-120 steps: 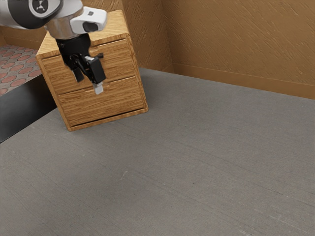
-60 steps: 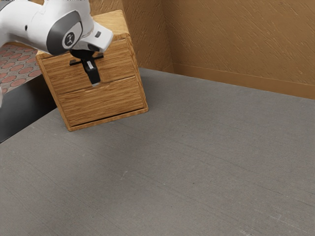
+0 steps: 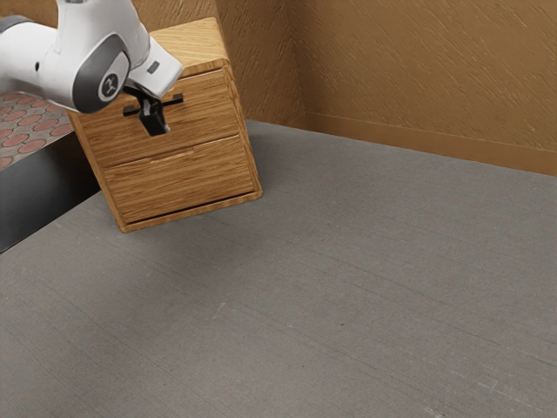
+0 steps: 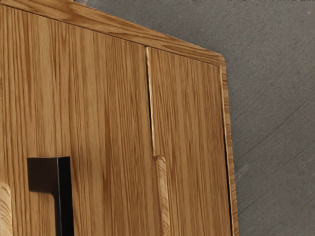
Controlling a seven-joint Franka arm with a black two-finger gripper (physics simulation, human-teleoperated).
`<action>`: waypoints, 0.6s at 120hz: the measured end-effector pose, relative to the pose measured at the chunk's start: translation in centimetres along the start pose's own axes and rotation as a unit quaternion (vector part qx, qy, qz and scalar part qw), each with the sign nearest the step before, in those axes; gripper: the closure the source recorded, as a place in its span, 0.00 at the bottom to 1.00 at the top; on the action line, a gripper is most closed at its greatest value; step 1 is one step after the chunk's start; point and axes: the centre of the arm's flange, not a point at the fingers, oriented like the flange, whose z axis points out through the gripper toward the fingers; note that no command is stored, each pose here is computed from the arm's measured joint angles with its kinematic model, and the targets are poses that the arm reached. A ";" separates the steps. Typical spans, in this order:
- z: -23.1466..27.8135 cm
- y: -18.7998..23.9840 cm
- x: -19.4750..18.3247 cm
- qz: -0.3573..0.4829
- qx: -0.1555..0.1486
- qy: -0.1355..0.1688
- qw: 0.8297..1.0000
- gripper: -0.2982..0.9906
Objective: Pull the drawer handle with one arm to open the drawer
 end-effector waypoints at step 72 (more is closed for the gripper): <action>6.2 -1.4 -2.0 0.018 -0.008 -0.004 1.000 0.23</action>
